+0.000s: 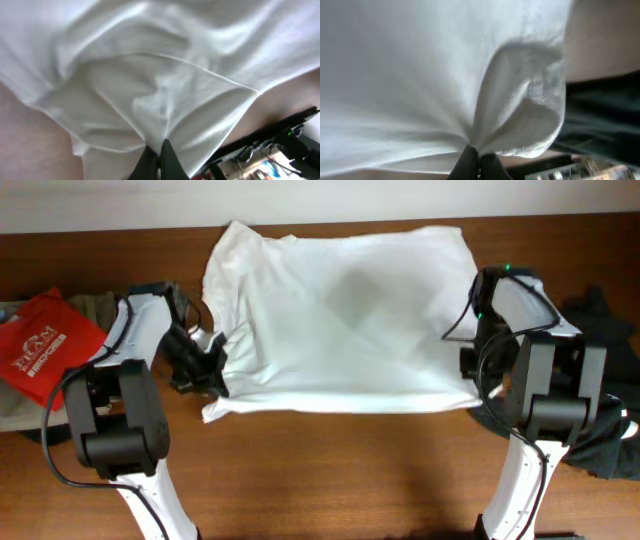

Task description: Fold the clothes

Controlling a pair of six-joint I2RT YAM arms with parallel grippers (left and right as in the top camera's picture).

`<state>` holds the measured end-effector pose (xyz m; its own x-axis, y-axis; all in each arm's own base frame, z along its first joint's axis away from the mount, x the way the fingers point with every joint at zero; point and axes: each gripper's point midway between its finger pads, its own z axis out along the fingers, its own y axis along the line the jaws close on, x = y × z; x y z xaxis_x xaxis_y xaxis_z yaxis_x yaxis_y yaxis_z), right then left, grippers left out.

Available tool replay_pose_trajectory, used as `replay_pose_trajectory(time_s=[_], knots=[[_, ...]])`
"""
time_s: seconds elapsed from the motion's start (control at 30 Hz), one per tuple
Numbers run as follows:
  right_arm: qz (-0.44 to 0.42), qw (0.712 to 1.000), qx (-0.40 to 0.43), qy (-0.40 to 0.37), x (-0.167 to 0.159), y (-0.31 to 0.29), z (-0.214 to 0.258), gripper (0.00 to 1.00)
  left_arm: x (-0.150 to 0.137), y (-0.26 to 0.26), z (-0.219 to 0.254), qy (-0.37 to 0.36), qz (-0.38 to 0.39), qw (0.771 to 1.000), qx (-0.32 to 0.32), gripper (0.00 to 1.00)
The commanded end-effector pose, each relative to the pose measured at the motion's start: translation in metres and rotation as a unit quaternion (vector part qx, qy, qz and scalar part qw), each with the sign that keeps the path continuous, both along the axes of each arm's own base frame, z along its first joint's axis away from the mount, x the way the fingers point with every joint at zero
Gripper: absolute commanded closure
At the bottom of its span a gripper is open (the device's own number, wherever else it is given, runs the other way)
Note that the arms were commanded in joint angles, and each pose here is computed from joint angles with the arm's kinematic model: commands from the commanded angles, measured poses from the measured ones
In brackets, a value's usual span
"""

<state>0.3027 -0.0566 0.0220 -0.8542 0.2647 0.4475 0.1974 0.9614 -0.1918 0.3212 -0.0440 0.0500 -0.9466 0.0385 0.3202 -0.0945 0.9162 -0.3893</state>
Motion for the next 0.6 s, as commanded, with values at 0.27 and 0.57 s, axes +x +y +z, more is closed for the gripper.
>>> replay_pose_trajectory(time_s=[0.27, 0.57], knots=[[-0.049, 0.996, 0.013, -0.067, -0.052, 0.017, 0.017, 0.96, -0.058, 0.041, 0.052, -0.091, 0.090, 0.990, 0.055, 1.00], [-0.048, 0.980, 0.002, -0.195, -0.011, 0.012, 0.038, 0.96, -0.004, 0.044, 0.093, -0.257, 0.152, 0.953, 0.052, 1.00]])
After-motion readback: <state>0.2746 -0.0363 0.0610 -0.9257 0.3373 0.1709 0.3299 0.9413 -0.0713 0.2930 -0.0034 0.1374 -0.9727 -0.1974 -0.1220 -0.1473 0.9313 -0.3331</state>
